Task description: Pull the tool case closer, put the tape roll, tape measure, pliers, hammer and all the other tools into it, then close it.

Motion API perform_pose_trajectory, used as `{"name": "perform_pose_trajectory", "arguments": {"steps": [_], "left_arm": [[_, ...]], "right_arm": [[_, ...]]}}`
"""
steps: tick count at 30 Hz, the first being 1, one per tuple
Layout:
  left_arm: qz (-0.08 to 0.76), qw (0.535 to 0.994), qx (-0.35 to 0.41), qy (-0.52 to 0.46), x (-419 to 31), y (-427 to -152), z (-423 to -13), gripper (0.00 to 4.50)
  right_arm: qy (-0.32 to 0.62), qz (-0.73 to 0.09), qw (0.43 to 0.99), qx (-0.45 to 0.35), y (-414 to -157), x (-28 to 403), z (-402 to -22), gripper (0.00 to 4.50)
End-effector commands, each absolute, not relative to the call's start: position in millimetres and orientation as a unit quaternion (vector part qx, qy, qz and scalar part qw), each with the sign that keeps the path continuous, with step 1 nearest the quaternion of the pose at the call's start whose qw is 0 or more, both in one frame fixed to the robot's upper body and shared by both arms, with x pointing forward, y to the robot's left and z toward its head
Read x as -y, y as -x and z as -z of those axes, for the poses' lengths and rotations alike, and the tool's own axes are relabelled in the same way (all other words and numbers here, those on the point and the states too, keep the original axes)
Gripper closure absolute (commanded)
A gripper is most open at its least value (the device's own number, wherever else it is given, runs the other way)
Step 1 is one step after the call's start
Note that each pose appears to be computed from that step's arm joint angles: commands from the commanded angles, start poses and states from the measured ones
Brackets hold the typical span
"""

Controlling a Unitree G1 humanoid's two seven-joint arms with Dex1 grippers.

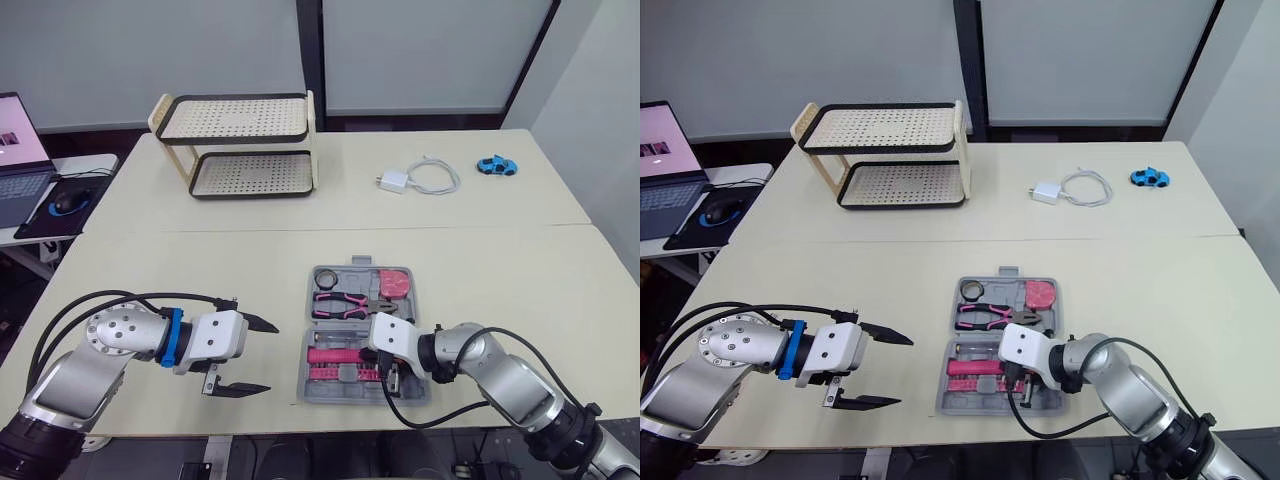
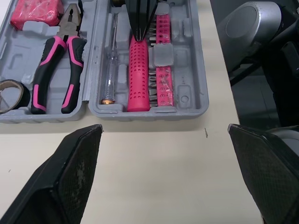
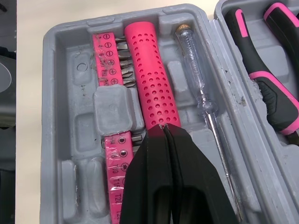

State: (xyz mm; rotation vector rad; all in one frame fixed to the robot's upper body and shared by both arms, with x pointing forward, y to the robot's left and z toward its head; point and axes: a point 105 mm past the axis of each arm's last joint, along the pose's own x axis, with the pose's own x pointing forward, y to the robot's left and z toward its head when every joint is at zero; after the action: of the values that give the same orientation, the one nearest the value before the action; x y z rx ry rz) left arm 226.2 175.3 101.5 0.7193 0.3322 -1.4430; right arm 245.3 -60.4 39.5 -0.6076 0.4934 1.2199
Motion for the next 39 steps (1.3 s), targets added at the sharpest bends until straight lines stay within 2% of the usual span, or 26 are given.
{"name": "perform_pose_trajectory", "arguments": {"steps": [1,8,11,14,19,23,26,30,35,39], "left_arm": [[0.646,0.681,-0.127,-0.322,-169.2,-225.6,-109.1,0.0],[0.631,0.705,-0.117,-0.3,-171.2,-228.5,-110.0,0.0],[0.602,0.738,-0.111,-0.284,-181.8,-234.9,-116.3,0.0],[0.541,0.792,-0.11,-0.26,-203.9,-248.1,-123.8,0.0],[0.417,0.868,-0.132,-0.235,-265.0,-262.6,-131.4,0.0],[0.328,0.897,-0.171,-0.243,-326.8,-257.9,-134.0,0.0],[0.265,0.903,-0.216,-0.258,-377.6,-243.4,-135.8,0.0],[0.183,0.915,-0.261,-0.248,-431.1,-219.6,-139.8,0.0],[0.118,0.918,-0.315,-0.208,-469.6,-186.2,-137.0,0.0],[0.069,0.919,-0.344,-0.183,-490.7,-166.8,-135.9,0.0]], "right_arm": [[0.281,-0.558,0.745,-0.234,-246.1,64.8,-33.0,4.44],[0.259,-0.558,0.78,-0.115,-263.5,53.8,-89.0,4.44],[0.253,-0.541,0.799,-0.071,-265.2,65.8,-119.0,4.44],[0.271,-0.504,0.818,-0.058,-265.2,97.1,-135.5,4.44],[0.315,-0.441,0.836,-0.089,-251.3,163.6,-143.8,4.44],[0.364,-0.405,0.825,-0.151,-233.7,225.3,-138.8,4.44],[0.384,-0.383,0.818,-0.192,-223.5,266.1,-144.3,4.44],[0.366,-0.388,0.81,-0.242,-209.4,297.2,-157.4,3.53],[0.361,-0.415,0.784,-0.289,-194.3,314.1,-164.5,1.69],[0.366,-0.428,0.768,-0.305,-193.2,321.2,-165.2,0.26]]}}
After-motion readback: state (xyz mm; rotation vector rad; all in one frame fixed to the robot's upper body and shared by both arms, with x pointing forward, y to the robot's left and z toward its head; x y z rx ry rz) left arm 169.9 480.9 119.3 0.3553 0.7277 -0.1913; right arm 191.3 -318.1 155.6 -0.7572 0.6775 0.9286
